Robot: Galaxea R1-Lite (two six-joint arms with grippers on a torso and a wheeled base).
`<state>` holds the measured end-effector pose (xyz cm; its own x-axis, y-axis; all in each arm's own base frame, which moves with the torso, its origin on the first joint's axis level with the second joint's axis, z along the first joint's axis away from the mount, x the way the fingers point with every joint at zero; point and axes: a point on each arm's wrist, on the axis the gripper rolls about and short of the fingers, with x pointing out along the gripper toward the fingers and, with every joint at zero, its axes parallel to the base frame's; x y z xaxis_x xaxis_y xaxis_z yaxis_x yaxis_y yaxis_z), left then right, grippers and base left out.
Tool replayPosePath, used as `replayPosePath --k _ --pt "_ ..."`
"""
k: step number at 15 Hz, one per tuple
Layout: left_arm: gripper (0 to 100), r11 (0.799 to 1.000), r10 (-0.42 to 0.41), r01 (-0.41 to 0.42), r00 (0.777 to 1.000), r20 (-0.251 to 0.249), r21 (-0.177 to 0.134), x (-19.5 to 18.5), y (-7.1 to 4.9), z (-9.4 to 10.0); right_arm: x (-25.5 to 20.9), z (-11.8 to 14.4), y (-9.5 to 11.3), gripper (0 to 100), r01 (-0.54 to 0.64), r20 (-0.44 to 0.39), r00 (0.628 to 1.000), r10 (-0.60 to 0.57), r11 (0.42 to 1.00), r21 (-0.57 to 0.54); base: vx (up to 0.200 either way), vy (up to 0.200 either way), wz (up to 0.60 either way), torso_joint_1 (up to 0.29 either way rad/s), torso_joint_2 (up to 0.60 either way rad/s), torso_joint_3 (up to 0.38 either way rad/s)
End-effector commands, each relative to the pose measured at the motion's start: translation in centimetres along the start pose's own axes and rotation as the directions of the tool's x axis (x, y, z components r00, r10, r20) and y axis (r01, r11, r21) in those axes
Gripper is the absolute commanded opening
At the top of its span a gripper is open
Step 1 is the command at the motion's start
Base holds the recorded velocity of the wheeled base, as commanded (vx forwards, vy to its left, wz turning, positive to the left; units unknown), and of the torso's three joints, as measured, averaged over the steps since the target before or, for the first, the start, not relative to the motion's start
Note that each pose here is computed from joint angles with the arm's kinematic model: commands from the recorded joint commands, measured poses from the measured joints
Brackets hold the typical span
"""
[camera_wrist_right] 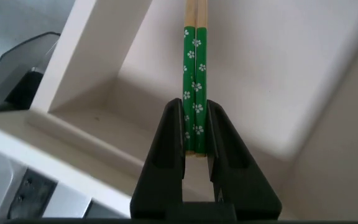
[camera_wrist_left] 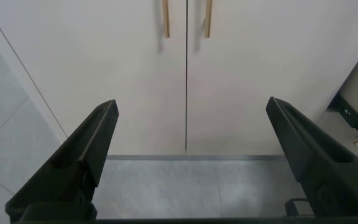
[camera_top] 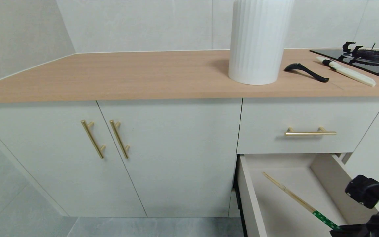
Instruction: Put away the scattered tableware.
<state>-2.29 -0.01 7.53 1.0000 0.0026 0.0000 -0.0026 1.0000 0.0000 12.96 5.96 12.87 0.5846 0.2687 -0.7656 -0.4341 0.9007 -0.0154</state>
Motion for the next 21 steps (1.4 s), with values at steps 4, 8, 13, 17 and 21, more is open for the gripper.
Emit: replayPosePath --k 4,8,13,17,21 --pt "100 1.0 0.001 -0.001 1.0 0.0 0.0 0.0 0.0 0.0 11.0 5.7 -1.6 0 0.128 -0.181 0.979 -0.092 0.972 0.196 0.0 0.0 0.0 0.0 0.0 0.0" --pt "100 1.0 0.001 -0.001 1.0 0.0 0.0 0.0 0.0 0.0 15.2 5.5 -1.7 0 0.174 -0.267 0.958 -0.104 0.952 0.253 0.0 0.0 0.0 0.0 0.0 0.0" --pt "100 1.0 0.001 -0.001 1.0 0.0 0.0 0.0 0.0 0.0 19.1 3.8 -1.6 0 0.188 -0.312 0.945 -0.099 0.944 0.27 0.0 0.0 0.0 0.0 0.0 0.0" --pt "100 1.0 0.001 -0.001 1.0 -0.002 -0.002 0.0 0.0 0.0 21.4 2.5 -0.7 0 0.194 -0.311 0.946 -0.097 0.934 0.299 0.0 0.0 0.0 0.0 0.0 0.0" --pt "100 1.0 0.001 -0.001 1.0 -0.002 0.0 0.0 0.0 0.0 22.1 2.2 -0.7 0 0.22 -0.303 0.945 -0.126 0.929 0.299 0.0 0.0 0.0 0.0 0.0 0.0"
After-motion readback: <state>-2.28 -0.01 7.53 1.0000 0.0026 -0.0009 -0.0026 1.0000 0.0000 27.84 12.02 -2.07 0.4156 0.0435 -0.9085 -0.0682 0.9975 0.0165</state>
